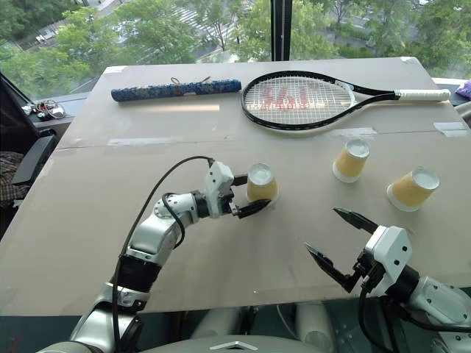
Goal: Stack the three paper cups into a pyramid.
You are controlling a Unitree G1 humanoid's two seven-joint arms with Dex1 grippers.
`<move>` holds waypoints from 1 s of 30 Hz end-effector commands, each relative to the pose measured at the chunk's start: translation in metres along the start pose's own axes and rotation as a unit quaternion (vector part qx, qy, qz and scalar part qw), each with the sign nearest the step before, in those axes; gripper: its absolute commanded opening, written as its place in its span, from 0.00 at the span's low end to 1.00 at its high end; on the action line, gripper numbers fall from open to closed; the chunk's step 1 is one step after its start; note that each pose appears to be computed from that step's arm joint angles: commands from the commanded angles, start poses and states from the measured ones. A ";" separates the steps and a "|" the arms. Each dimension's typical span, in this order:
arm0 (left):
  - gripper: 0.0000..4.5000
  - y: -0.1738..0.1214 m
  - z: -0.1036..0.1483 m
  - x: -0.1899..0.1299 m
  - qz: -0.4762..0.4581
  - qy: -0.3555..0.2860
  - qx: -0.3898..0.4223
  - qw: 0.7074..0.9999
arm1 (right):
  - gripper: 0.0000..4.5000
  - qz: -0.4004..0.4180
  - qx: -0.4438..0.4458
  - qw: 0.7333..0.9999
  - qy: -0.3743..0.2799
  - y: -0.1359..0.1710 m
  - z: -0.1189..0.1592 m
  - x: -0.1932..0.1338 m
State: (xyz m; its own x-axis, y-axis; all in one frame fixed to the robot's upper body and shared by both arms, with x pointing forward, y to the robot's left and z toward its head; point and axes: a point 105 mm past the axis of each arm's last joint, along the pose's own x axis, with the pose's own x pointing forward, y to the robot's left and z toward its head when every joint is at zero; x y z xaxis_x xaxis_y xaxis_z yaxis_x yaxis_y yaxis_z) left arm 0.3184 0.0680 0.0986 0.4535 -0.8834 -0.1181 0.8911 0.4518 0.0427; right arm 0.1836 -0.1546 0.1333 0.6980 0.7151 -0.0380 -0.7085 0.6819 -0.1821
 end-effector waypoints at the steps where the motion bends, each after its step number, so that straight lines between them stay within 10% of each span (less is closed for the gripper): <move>1: 0.98 -0.002 0.022 -0.016 -0.002 -0.031 0.004 1.000 | 1.00 -0.033 -0.014 0.999 -0.017 -0.008 0.010 -0.002; 15: 0.98 -0.068 0.066 -0.096 -0.138 -0.061 -0.018 0.988 | 1.00 -0.421 -0.102 0.899 0.066 -0.138 -0.004 -0.075; 30: 0.98 -0.103 0.084 -0.098 -0.183 -0.072 -0.003 0.980 | 1.00 -0.423 0.021 0.904 0.054 -0.169 -0.026 -0.059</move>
State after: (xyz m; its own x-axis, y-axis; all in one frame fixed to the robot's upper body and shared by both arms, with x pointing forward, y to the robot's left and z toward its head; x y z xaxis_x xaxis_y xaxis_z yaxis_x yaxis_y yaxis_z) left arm 0.1884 0.0987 0.1813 0.1138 -0.9935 0.0061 0.9934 0.1137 -0.0159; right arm 0.2645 -0.3167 0.1357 0.9956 -0.0929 -0.0132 0.0892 0.9808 -0.1735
